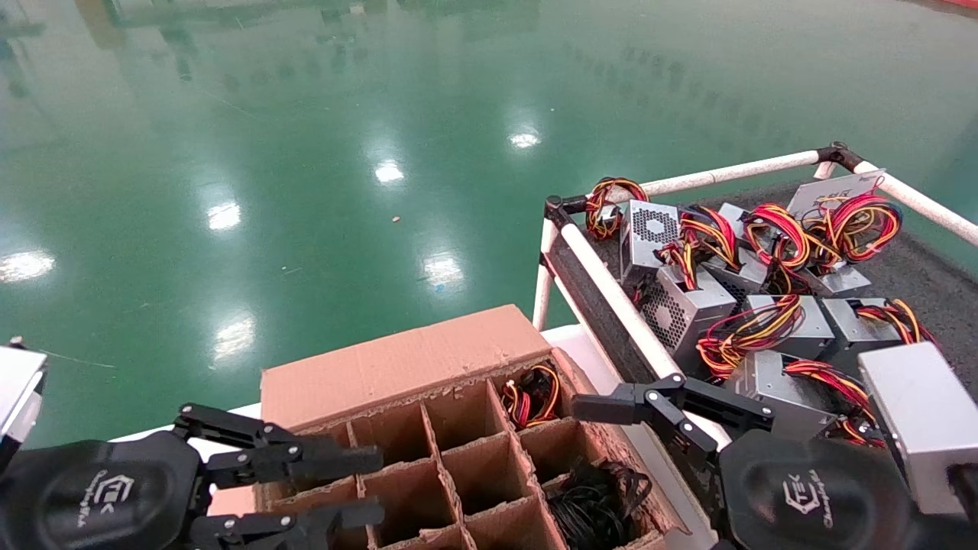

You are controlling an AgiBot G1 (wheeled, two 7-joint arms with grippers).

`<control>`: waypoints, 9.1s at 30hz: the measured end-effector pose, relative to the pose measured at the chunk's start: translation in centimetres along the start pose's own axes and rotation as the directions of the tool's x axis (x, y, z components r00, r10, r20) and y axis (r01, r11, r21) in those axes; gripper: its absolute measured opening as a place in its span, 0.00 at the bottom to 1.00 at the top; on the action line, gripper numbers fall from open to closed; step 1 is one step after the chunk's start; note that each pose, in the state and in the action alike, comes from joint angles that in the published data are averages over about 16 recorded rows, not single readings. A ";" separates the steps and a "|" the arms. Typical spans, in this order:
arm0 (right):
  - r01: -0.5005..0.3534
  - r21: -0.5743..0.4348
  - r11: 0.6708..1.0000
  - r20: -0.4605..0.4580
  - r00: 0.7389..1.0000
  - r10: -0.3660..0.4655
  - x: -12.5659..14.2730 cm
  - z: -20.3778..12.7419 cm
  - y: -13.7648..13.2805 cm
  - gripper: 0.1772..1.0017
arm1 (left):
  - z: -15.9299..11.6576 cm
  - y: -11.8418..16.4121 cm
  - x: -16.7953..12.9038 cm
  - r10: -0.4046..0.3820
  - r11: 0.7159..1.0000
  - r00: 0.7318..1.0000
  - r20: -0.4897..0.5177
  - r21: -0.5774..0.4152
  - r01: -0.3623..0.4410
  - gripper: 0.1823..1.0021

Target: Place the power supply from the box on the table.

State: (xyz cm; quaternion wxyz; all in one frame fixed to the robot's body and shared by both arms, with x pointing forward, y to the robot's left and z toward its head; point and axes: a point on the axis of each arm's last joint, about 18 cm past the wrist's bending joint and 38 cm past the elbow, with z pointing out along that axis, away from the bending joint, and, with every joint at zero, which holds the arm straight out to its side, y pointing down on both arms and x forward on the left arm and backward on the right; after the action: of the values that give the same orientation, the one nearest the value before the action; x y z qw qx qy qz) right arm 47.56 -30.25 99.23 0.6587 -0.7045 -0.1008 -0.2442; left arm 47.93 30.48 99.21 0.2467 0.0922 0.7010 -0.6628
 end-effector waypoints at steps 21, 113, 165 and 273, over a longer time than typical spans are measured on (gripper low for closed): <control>-0.013 -0.003 1.000 -0.011 1.000 0.012 0.3 0.2 0.5 1.00 | 0.0 0.0 0.0 0.000 1.000 1.000 0.000 0.000 0.000 0.02; 0.122 -0.271 0.955 0.250 0.967 -0.053 4.7 25.0 16.5 0.62 | 0.0 0.0 0.0 0.000 1.000 1.000 0.000 0.000 0.000 1.00; -0.288 0.076 0.955 0.249 0.932 0.262 4.5 15.5 8.0 0.08 | 0.0 0.0 0.0 0.000 1.000 1.000 0.000 0.000 0.000 1.00; 0.080 0.330 0.941 -0.943 -0.008 0.332 25.3 -25.8 -1.6 0.08 | 0.0 0.0 0.0 0.000 1.000 1.000 0.000 0.000 0.000 1.00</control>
State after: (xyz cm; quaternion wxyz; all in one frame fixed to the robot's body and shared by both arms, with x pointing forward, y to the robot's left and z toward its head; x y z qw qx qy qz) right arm 63.19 -59.81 113.00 0.6501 -0.2263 0.4229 -0.5894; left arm 47.93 30.48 99.21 0.2466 0.0922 0.7010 -0.6628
